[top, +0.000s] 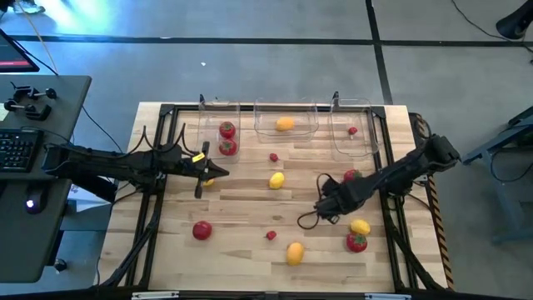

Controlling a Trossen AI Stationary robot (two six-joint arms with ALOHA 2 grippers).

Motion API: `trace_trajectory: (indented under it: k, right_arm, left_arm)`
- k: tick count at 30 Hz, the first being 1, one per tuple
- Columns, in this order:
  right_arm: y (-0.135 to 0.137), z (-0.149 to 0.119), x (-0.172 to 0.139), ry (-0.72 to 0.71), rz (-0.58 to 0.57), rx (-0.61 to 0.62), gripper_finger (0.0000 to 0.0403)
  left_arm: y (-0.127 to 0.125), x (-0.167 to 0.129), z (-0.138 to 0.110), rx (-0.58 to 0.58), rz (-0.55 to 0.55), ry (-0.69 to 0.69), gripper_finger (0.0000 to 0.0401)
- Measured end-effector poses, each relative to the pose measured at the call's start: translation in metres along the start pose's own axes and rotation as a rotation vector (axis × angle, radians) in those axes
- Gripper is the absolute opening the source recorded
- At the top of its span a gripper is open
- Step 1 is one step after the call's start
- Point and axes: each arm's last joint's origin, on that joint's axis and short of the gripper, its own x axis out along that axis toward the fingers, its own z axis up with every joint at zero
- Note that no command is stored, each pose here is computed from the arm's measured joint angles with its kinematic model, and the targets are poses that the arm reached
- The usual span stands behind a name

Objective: Sort produce into baskets
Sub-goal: Put the red chili into the right transparent bin

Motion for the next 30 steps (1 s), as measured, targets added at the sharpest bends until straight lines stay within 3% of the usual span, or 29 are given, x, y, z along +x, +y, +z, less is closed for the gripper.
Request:
trace_trajectory:
  k: [3,7,12,17,20,23,30]
  right_arm:
    - [0.001,0.018,-0.024,-0.112,-0.005,-0.038,0.0012]
    - [-0.018,0.044,-0.046,-0.207,-0.125,-0.006,0.0016]
    - [-0.064,0.081,-0.05,-0.225,-0.328,0.097,0.0004]
    - [-0.127,0.118,-0.033,-0.186,-0.391,0.236,0.0004]
    - [-0.162,0.141,-0.016,-0.179,-0.332,0.279,0.0004]
    - [-0.19,0.157,0.005,-0.207,-0.2,0.297,0.0003]
    - [-0.239,0.152,0.046,-0.186,-0.146,0.386,0.0003]
  left_arm:
    - [0.002,0.0,0.0,-0.012,0.018,0.003,0.0]
    - [0.004,0.0,-0.001,-0.009,0.028,0.01,0.0]
    - [0.004,0.0,-0.001,-0.006,0.028,0.01,0.0]
    - [0.003,0.0,-0.001,-0.006,0.027,0.013,0.0]
    - [0.003,0.0,-0.002,-0.006,0.027,0.016,0.0]
    - [0.003,0.0,-0.002,-0.007,0.026,0.017,0.0]
    - [0.003,0.0,-0.002,-0.007,0.026,0.018,0.0]
